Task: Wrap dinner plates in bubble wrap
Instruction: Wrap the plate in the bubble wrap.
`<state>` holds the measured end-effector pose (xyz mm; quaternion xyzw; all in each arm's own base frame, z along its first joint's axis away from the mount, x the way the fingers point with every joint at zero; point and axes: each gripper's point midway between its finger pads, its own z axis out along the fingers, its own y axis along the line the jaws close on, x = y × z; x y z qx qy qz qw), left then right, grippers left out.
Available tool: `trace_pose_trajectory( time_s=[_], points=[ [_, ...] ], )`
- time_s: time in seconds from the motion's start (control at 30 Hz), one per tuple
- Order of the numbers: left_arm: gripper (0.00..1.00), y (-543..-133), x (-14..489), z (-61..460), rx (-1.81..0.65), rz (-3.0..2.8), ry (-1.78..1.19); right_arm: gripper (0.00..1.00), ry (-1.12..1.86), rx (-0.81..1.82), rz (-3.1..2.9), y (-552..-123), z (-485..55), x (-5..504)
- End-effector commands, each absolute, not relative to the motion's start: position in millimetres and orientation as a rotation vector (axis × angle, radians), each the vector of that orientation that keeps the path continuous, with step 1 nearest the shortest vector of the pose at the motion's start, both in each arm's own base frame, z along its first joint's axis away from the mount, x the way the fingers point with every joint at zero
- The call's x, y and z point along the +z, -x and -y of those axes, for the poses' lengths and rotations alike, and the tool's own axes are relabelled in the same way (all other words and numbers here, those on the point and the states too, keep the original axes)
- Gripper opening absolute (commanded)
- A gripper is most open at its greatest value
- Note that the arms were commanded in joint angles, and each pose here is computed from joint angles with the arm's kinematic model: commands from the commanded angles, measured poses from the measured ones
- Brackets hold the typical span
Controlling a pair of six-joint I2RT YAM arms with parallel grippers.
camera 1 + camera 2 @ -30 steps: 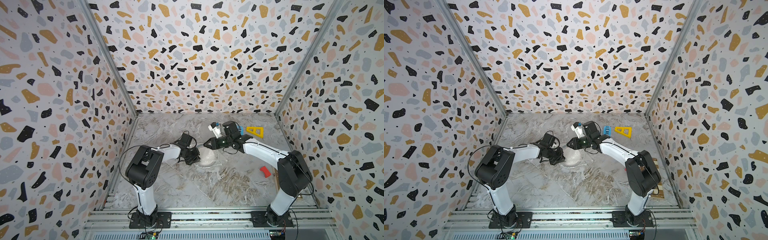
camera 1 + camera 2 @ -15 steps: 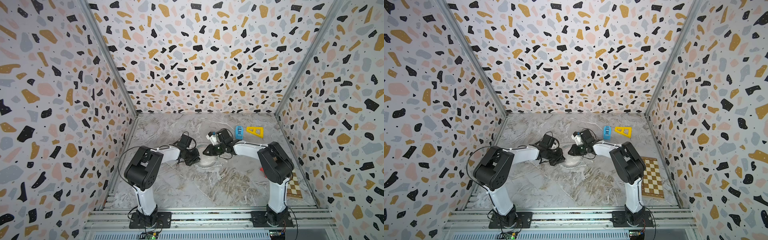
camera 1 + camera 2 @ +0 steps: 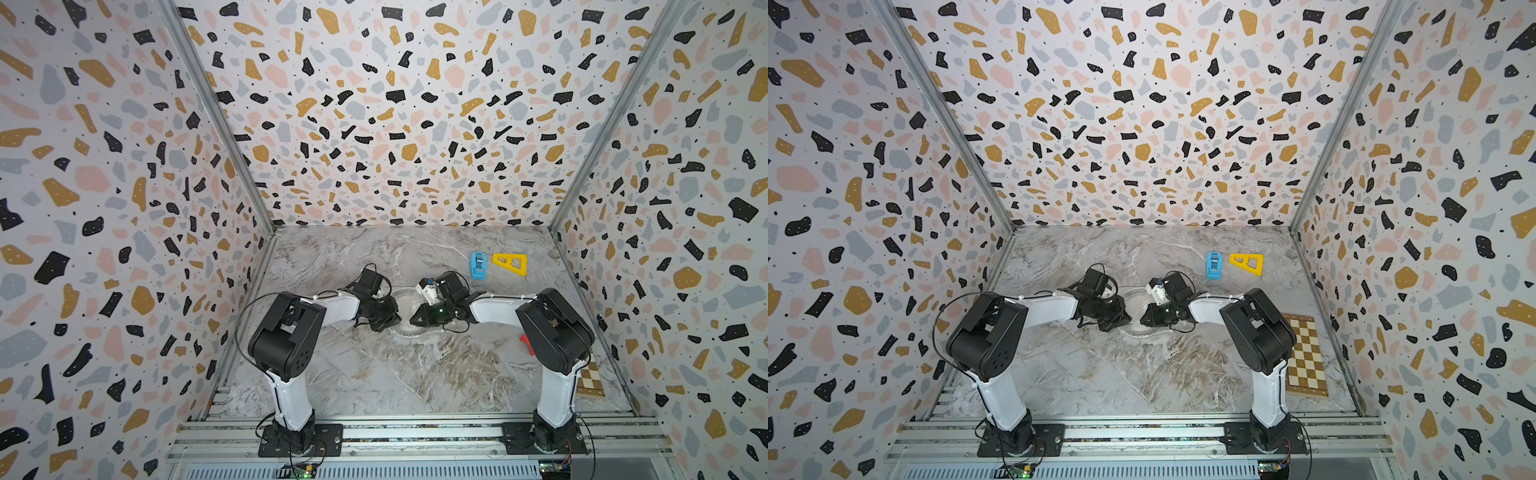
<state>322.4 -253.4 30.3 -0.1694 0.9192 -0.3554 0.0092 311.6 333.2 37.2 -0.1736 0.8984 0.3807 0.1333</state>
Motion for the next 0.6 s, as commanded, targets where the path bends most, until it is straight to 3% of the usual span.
trace_pose_trajectory(
  time_s=[0.0, 0.27, 0.57],
  points=[
    [0.07, -303, 28, 244, -1.104, -2.962, 0.591, 0.18, 0.465, 1.011, -2.673, -306, -317, 20],
    [0.19, -329, 71, 241, -1.239, -2.863, 0.596, 0.18, 0.445, 0.995, -2.707, -300, -311, 10],
    [0.19, -358, 138, 262, -1.529, -2.693, 0.554, 0.18, 0.44, 0.989, -2.713, -300, -310, 8]
  ],
)
